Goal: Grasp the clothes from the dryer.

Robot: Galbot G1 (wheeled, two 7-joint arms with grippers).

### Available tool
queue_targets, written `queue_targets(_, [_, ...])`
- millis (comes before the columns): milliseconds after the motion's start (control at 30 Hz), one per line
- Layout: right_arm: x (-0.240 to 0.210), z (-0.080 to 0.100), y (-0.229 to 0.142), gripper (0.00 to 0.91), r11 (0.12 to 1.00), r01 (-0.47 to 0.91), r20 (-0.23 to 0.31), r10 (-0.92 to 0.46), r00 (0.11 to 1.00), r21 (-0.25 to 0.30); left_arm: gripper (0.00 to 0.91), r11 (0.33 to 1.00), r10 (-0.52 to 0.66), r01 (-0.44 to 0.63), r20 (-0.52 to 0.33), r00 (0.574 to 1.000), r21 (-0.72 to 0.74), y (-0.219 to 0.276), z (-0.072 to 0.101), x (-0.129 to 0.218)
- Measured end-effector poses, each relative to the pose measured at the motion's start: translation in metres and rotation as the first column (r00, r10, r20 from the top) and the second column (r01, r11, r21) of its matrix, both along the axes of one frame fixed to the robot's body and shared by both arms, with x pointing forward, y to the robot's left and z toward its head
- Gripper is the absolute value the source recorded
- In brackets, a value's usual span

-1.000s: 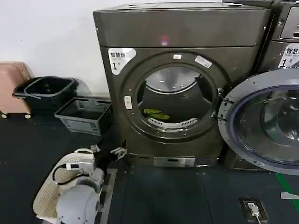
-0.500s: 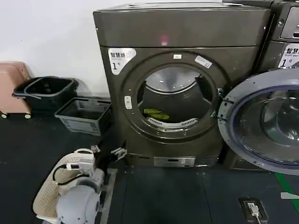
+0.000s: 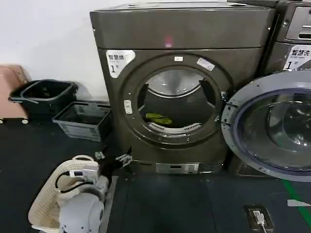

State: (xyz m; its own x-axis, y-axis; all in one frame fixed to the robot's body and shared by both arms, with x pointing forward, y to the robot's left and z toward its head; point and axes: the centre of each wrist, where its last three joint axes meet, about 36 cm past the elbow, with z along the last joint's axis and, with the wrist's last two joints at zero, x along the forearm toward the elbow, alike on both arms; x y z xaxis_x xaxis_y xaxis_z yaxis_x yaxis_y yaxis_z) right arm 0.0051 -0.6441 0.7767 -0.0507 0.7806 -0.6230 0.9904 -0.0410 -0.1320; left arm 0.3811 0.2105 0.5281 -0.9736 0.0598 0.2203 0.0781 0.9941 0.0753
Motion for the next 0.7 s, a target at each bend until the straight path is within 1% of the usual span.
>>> queue_targets(700, [-0.0037,0.0004,-0.0001,0.907,1.0,-0.002,0.009,0.002,1.0,0.007,0.907,1.0,0.002,-0.002,-0.006,1.0,0.004,-0.0001,-0.0018,-0.0017])
